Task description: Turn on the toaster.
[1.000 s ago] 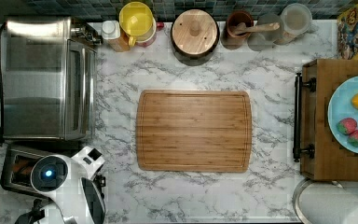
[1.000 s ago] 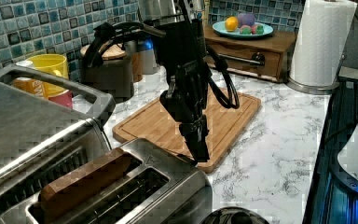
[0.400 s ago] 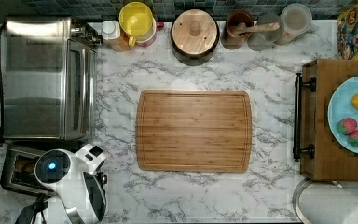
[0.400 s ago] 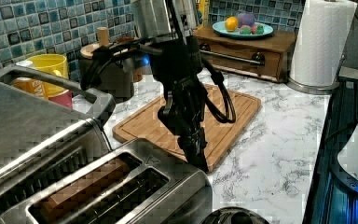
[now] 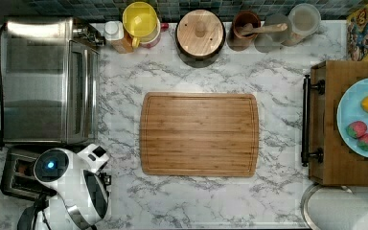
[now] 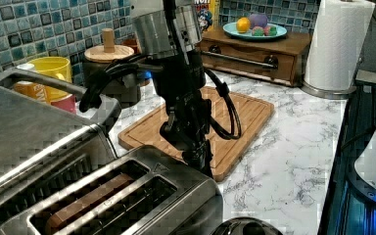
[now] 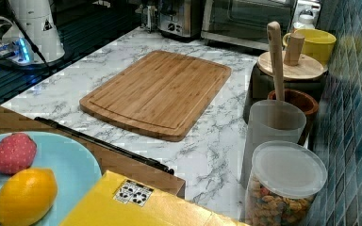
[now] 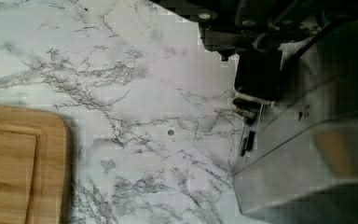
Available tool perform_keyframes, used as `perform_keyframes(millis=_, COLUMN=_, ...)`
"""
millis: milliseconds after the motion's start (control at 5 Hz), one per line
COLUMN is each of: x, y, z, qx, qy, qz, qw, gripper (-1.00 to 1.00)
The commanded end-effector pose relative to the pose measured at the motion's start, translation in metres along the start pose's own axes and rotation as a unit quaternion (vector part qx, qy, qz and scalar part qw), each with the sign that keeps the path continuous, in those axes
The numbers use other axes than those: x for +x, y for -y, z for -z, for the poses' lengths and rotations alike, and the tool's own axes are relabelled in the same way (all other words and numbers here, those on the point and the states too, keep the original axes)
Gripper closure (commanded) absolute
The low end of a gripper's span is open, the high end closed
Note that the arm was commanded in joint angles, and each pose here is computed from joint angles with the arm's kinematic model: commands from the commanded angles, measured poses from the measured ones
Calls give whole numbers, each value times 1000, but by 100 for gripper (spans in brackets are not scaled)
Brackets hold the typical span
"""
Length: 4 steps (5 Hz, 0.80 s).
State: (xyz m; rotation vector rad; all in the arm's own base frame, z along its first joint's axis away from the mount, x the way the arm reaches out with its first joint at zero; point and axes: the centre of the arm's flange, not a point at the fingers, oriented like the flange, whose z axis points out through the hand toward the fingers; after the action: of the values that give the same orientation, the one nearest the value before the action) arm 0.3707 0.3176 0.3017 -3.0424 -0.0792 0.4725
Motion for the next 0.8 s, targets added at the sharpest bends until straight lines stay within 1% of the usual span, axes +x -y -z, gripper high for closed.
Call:
perform_keyframes(millis=200, x=84, y=20, z=36, qx=91, qy=-42, qz=-73, qw=992, gripper=100)
perform_keyframes(millis=400, x=91, y=28, z=41, qx=102, qy=-38, qz=-71, qw=992, gripper=100)
perform_keyframes(millis=800, x=93, y=19, z=50, qx=85, qy=-44, qz=-78, qw=992, gripper=100)
